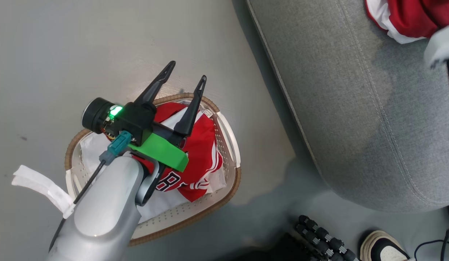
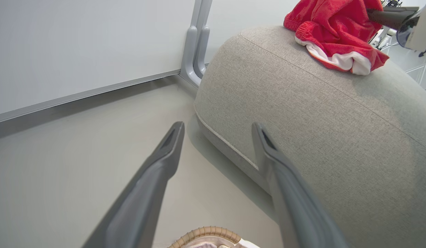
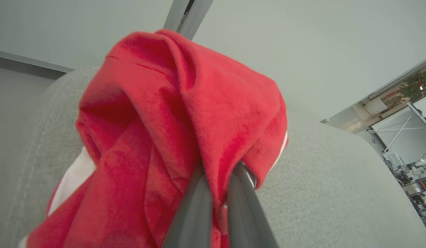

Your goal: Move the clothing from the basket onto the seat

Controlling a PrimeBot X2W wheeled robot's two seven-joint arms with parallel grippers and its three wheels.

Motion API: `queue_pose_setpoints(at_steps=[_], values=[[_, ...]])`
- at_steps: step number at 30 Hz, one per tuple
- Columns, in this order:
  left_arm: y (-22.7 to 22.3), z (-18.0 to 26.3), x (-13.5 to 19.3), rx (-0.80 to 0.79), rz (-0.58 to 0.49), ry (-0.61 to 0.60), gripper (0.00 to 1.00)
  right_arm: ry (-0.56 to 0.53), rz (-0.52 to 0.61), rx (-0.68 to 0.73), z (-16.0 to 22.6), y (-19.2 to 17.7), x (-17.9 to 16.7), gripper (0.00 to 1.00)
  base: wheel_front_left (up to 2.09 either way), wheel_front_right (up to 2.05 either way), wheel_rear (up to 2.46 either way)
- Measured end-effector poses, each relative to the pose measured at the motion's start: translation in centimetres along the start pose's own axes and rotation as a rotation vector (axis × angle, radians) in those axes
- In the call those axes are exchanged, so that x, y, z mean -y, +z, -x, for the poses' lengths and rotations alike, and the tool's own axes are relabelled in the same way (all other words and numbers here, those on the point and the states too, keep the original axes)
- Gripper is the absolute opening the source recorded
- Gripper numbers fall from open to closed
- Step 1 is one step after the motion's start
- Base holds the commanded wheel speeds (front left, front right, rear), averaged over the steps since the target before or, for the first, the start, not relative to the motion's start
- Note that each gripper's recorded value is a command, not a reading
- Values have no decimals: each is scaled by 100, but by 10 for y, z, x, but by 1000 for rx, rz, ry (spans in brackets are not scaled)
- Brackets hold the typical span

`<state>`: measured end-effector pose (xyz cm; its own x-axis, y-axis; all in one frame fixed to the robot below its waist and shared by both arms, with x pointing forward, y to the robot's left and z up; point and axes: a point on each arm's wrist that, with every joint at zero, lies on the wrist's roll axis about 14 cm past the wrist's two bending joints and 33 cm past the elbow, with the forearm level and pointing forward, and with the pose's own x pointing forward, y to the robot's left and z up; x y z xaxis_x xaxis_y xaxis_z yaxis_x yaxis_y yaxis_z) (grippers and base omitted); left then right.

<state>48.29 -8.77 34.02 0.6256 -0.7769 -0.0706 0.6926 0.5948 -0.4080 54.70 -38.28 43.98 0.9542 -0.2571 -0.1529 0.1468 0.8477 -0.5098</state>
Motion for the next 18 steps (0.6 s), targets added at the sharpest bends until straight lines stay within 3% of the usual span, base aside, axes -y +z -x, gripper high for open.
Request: queue_pose_setpoints(at_steps=[1, 2, 3, 12, 18], values=[[1, 1, -2, -1, -2, 6, 100, -4, -15, -29, 6, -11, -1, 20, 0, 0, 0], [2, 1, -2, 1, -5, 9, 100, -9, -23, -51, 13, -19, -1, 45, 0, 0, 0], [3, 1, -2, 3, -8, 10, 100, -15, -27, -63, 17, -24, 0, 100, 0, 0, 0], [23, 5, 6, 26, -8, 34, 100, -116, -125, -119, 76, -45, 25, 100, 0, 0, 0], [43, 12, 15, 62, -5, 64, 100, -148, -199, -50, 100, -24, 32, 100, 0, 0, 0]])
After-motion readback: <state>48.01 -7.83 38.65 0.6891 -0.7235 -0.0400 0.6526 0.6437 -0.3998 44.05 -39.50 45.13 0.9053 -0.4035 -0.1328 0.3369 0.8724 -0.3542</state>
